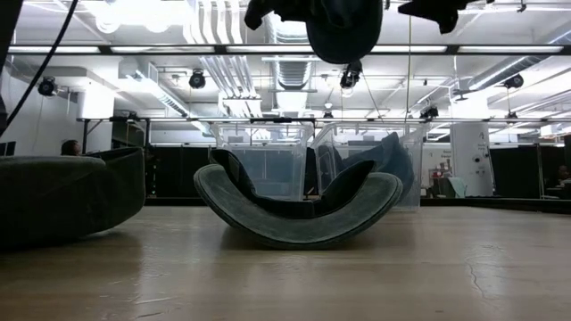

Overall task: Pick & Place hat
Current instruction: Put the blue cap into the right transparent bin

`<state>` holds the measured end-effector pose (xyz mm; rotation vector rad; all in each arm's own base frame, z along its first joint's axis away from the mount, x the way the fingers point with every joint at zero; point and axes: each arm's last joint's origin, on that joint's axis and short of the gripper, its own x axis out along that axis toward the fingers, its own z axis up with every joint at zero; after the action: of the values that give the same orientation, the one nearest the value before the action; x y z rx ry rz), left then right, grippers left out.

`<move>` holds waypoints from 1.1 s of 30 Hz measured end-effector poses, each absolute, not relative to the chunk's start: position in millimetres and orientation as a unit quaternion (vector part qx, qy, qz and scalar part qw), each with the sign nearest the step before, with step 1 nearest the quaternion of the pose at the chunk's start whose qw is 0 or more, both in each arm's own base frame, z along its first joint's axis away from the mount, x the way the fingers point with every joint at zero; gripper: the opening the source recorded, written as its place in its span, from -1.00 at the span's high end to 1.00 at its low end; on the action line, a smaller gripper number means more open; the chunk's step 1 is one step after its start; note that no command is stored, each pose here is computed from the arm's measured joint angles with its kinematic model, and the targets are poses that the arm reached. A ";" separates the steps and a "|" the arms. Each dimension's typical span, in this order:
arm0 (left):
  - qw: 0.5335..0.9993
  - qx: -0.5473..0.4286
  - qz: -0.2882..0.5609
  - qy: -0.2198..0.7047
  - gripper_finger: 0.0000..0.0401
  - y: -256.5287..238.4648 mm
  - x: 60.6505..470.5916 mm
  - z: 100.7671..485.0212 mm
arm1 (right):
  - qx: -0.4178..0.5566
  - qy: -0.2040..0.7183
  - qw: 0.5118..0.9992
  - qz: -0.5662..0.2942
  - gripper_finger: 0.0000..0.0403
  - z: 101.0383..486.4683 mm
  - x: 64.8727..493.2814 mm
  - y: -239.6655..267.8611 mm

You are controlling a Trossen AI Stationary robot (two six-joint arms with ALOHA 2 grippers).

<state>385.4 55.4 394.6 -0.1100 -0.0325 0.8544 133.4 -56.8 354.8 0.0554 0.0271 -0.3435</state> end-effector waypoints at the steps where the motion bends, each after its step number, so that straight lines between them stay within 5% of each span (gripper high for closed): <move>1: 0.905 -0.053 0.421 -0.016 0.98 55.7 384.7 394.9 | 0.027 0.014 0.984 -0.177 0.14 358.2 135.9 -58.2; 20: 0.898 -0.051 0.436 -0.020 0.98 55.6 383.3 396.2 | 0.037 0.055 0.971 -0.229 0.08 383.9 195.1 -87.9; 24: 0.897 -0.053 0.439 -0.022 0.98 55.9 383.1 396.6 | 0.039 0.057 0.969 -0.239 0.25 390.9 203.4 -92.3; 30: 0.896 -0.047 0.440 -0.018 0.98 55.8 383.1 396.1 | 0.038 0.078 0.962 -0.260 0.84 395.2 211.3 -97.3; 33: 0.897 -0.044 0.440 -0.014 0.93 55.8 383.1 395.6 | 0.038 0.086 0.958 -0.271 0.91 395.2 213.1 -98.9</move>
<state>383.1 55.8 395.6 -0.0915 -0.0291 0.9106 213.1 -98.9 395.2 0.0763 0.1741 -0.5506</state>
